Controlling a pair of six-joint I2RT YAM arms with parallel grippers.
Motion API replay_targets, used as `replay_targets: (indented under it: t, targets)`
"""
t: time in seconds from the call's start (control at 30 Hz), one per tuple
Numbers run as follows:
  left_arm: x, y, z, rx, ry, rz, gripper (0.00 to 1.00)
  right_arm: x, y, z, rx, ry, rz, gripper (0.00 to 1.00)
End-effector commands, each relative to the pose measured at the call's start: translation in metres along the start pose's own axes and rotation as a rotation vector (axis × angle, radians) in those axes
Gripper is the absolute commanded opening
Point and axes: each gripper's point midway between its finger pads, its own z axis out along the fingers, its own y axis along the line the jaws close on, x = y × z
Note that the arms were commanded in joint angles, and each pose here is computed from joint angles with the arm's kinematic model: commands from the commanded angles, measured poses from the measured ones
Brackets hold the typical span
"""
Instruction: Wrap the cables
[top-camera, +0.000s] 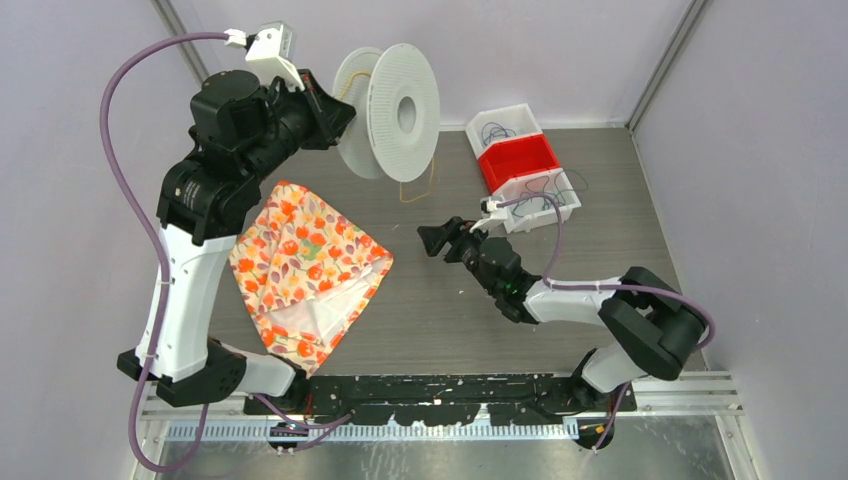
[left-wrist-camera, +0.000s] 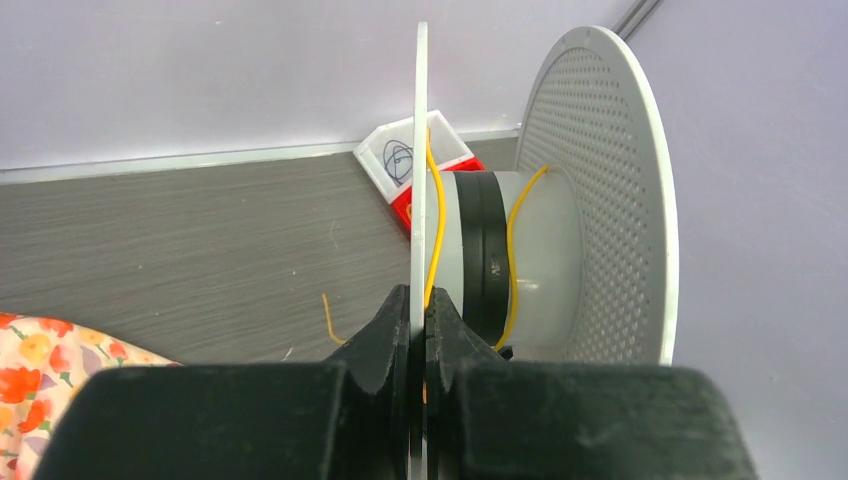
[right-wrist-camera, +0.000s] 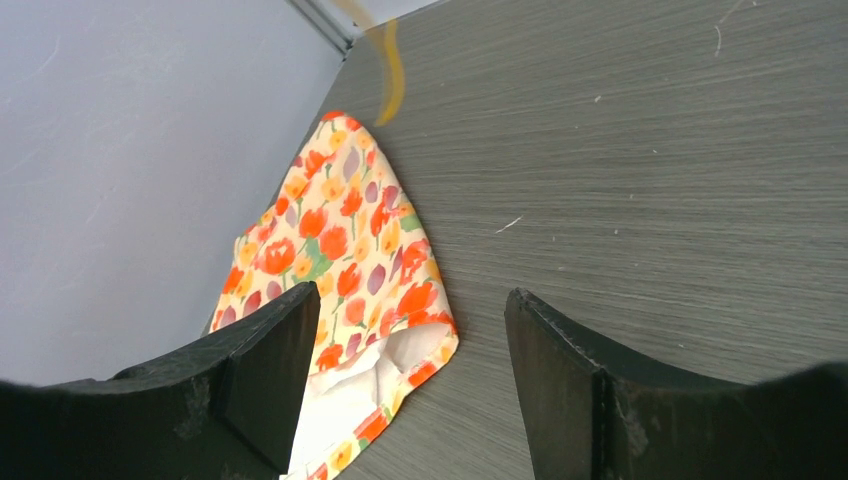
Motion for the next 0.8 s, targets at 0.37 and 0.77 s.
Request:
replay_targets:
  t: [0.37,0.77]
  targets:
    - [-0.058,-0.017,-0.019,0.056,-0.213,-0.044,0.01,-0.038,0.035,0.022,-0.078,-0.157,0.116,0.72]
    - [-0.061,-0.023,-0.021,0.086,-0.222,-0.059,0.01,-0.043,0.033,0.036,-0.05,-0.193,0.114,0.72]
